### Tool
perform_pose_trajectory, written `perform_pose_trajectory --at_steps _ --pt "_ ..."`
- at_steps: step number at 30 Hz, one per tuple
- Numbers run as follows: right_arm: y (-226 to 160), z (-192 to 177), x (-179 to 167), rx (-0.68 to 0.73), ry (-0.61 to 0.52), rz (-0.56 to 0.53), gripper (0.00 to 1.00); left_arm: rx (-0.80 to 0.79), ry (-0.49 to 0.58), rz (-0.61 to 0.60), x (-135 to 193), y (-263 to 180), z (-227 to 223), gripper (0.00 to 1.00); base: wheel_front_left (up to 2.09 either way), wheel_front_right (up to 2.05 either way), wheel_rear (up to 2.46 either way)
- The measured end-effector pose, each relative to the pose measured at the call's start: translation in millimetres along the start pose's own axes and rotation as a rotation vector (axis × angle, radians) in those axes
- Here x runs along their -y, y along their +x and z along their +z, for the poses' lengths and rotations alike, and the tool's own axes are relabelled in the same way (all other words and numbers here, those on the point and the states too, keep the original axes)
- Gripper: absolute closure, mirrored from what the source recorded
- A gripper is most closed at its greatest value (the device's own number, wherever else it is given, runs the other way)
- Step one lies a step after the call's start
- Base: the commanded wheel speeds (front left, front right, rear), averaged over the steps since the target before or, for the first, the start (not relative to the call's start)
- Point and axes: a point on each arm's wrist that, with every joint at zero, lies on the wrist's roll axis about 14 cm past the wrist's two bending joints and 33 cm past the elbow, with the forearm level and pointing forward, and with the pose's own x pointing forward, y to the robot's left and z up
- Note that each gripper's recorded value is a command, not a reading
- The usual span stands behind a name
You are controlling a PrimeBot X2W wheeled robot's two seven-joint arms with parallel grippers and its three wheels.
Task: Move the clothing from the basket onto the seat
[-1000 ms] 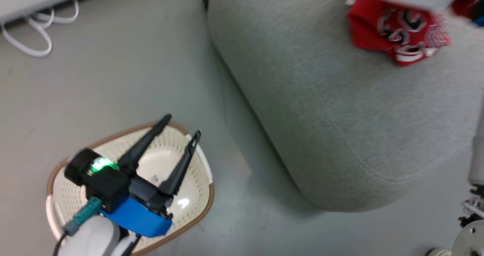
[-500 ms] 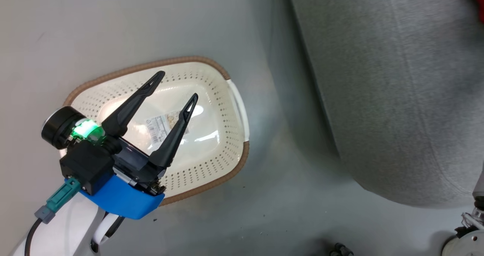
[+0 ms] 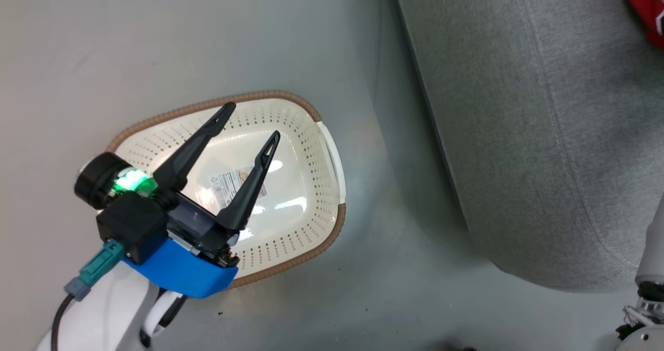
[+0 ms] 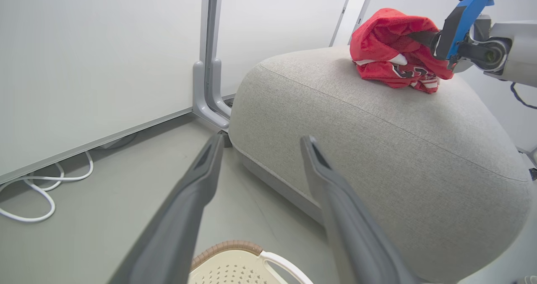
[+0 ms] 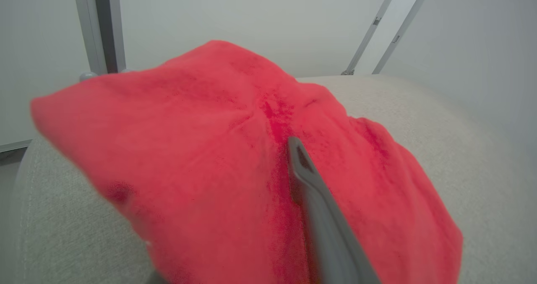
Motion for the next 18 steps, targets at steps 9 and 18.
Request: perform_pose_trajectory --at_steps 9,18 --pt "-38 18 -9 -0.01 -0.052 0.107 0.0 0.037 -0.036 0.058 26 -10 27 0.0 0.0 0.0 0.0" --pt "-98 59 -9 0.094 -0.01 0.225 0.0 0.099 -0.033 0.18 46 -44 63 0.0 0.0 0.0 0.0"
